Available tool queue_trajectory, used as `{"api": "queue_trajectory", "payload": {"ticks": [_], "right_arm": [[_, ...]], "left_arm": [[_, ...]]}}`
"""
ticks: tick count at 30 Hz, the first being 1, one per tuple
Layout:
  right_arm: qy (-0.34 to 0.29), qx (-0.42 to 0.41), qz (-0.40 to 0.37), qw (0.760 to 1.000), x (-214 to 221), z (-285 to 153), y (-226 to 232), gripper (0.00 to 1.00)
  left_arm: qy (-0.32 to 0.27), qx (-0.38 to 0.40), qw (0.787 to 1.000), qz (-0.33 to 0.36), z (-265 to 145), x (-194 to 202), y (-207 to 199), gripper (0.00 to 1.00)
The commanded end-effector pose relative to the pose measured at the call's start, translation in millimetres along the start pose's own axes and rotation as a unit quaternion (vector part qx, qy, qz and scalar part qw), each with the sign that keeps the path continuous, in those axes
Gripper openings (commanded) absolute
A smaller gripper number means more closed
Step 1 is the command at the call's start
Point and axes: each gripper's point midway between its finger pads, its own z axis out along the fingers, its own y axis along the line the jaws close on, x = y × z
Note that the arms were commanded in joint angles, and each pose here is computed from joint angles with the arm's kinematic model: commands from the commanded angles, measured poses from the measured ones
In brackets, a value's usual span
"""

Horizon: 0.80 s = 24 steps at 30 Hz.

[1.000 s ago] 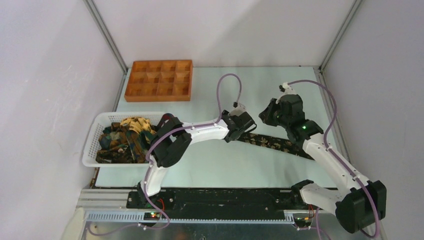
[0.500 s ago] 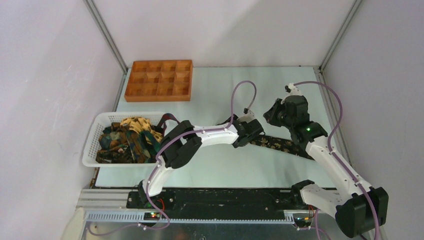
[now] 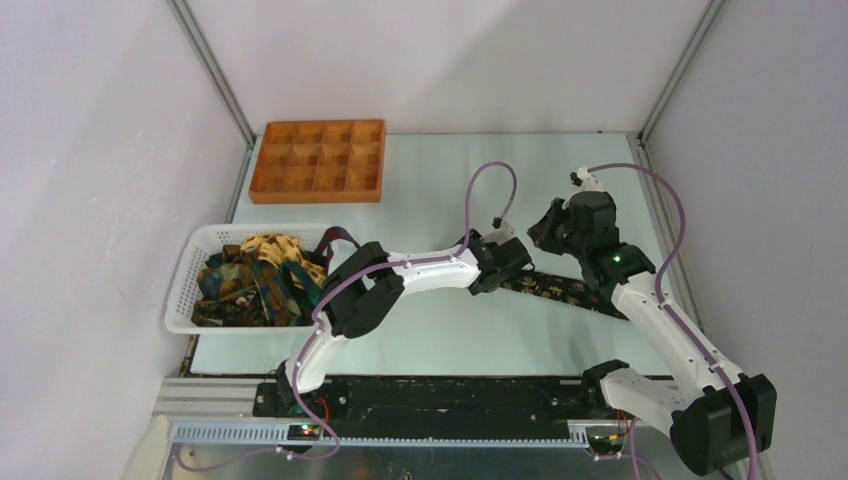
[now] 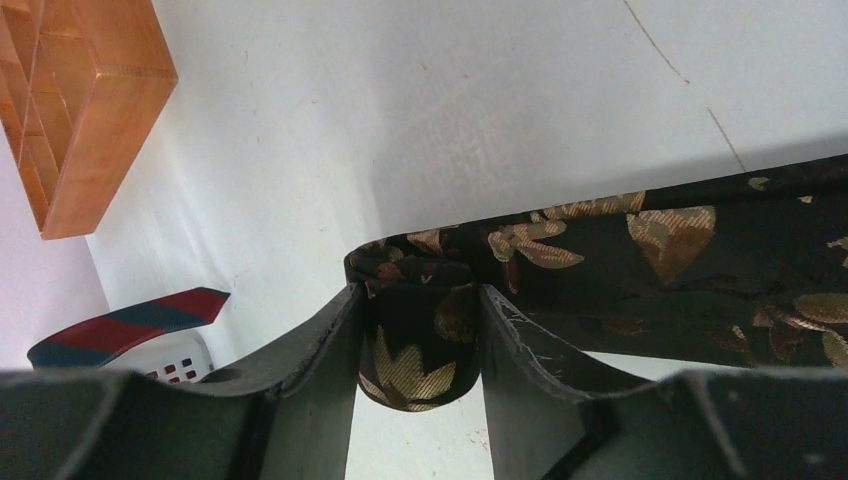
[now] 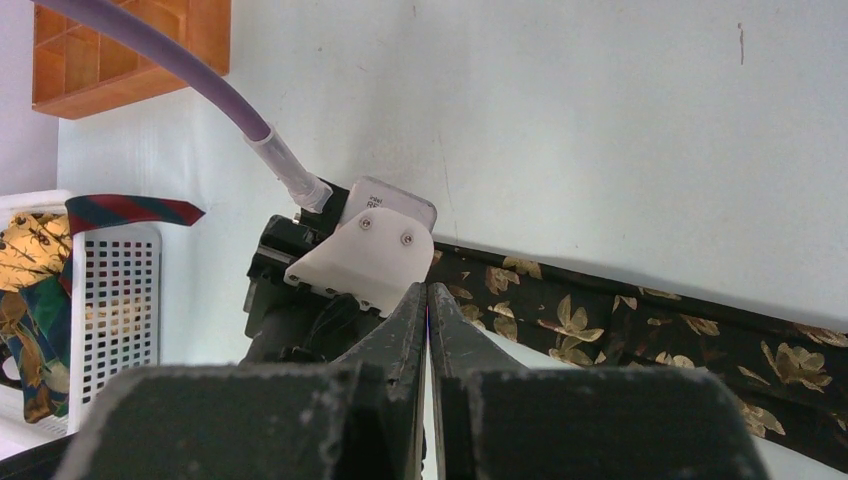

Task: Roll the ties
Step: Roll the tie at the center of the board.

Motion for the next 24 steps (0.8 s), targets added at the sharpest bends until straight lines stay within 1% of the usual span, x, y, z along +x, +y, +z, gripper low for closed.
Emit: {"api": "queue_trajectory", "payload": {"ticks": [1, 9, 12, 14, 19, 24], "right_arm": [[-0.013, -0.002, 0.0, 1.0, -5, -3, -1, 0.05], [-0.007, -0.013, 0.002, 1.0, -3, -1, 3, 0.05], [0.008, -0.009, 0.006, 1.0, 4, 1, 1, 0.05], [0.027, 0.01, 0.014, 0.999, 15, 7, -7, 0.03], [0.066, 0.093, 0.041, 0.993, 50, 20, -50, 0.0], [0.096, 0.143, 0.073, 0.982, 74, 35, -77, 0.0]], "left_arm": [[-0.01, 0.016, 1.0, -0.002, -6, -12, -7, 0.48], [-0.01, -0.02, 1.0, 0.02, -3, -7, 7, 0.45], [-0.01, -0.023, 0.999, 0.022, -2, -6, 7, 0.44], [-0.01, -0.026, 0.999, 0.022, -2, -6, 8, 0.44], [-0.009, -0.035, 0.999, 0.026, 1, -4, 10, 0.44], [-0.007, -0.035, 0.999, 0.023, 2, -3, 12, 0.44]]}}
